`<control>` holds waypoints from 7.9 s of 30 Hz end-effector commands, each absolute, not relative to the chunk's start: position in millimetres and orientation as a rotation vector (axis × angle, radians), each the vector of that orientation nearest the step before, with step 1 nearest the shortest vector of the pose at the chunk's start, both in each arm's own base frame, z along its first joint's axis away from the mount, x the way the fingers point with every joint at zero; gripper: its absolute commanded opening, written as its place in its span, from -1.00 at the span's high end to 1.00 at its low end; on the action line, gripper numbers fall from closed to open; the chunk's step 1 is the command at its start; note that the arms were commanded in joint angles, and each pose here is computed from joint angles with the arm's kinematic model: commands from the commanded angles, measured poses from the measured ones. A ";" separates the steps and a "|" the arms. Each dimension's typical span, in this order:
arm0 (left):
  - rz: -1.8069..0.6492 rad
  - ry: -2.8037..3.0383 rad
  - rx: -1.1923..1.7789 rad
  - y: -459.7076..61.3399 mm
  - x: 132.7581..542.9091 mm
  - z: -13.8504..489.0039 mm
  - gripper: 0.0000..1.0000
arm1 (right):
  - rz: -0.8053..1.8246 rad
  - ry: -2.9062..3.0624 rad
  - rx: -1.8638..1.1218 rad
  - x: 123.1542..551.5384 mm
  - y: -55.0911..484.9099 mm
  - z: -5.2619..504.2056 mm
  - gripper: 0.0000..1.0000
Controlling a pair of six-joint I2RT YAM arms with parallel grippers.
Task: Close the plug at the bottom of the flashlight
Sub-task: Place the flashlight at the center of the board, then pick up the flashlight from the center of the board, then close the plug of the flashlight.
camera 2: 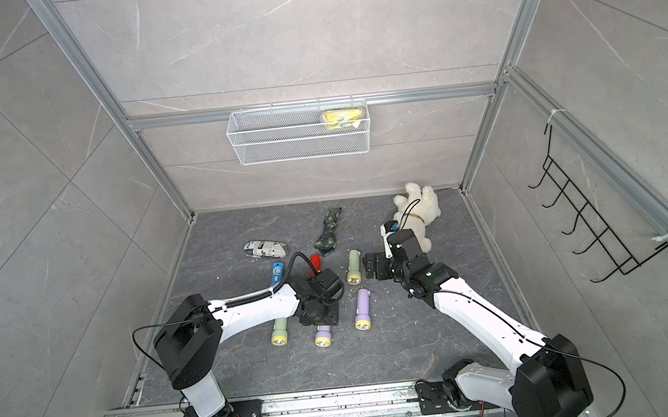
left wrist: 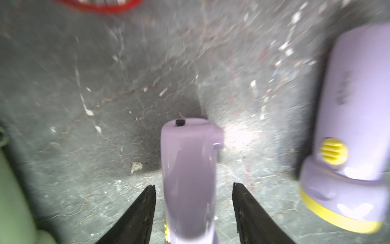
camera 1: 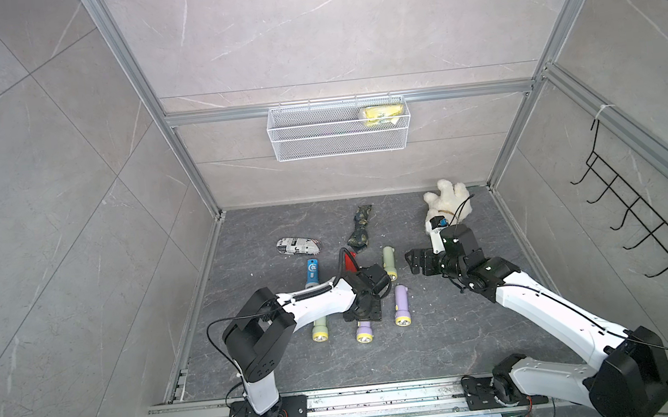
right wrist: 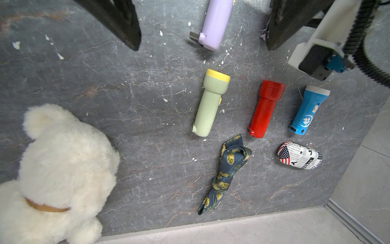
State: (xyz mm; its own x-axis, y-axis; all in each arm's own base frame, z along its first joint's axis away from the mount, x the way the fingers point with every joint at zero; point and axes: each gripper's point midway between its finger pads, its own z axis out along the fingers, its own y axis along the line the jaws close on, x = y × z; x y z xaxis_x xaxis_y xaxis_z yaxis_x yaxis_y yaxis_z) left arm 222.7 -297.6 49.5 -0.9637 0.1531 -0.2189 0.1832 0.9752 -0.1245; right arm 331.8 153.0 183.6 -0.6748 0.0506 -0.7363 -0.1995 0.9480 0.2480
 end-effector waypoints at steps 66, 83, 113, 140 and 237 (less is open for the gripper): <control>-0.214 2.828 0.695 -414.7 243.3 62.8 0.90 | 0.473 2.286 0.251 325.8 78.3 153.1 -0.97; -0.619 1.744 0.902 -403.2 267.4 233.9 1.00 | 0.716 2.221 0.010 346.6 122.8 206.3 -0.95; -1.095 1.213 1.005 -338.7 232.0 275.0 1.00 | 1.502 1.724 -0.699 285.5 259.0 309.1 -0.44; -1.211 1.207 1.019 -333.8 231.0 282.8 1.00 | 1.528 1.731 -0.764 280.7 275.3 303.6 -0.23; -0.990 1.029 1.106 -320.8 201.7 340.2 1.00 | 1.399 1.891 -0.742 278.3 289.4 265.4 0.62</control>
State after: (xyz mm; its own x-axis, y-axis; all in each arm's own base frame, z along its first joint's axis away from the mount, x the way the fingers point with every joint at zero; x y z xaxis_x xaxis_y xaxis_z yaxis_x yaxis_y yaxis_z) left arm 216.3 -321.7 234.4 -0.0634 0.1458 -0.9873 0.9794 0.1989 -0.0335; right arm 270.5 296.8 293.0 -0.5427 -0.0337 -0.8392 -0.8315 0.1629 0.5311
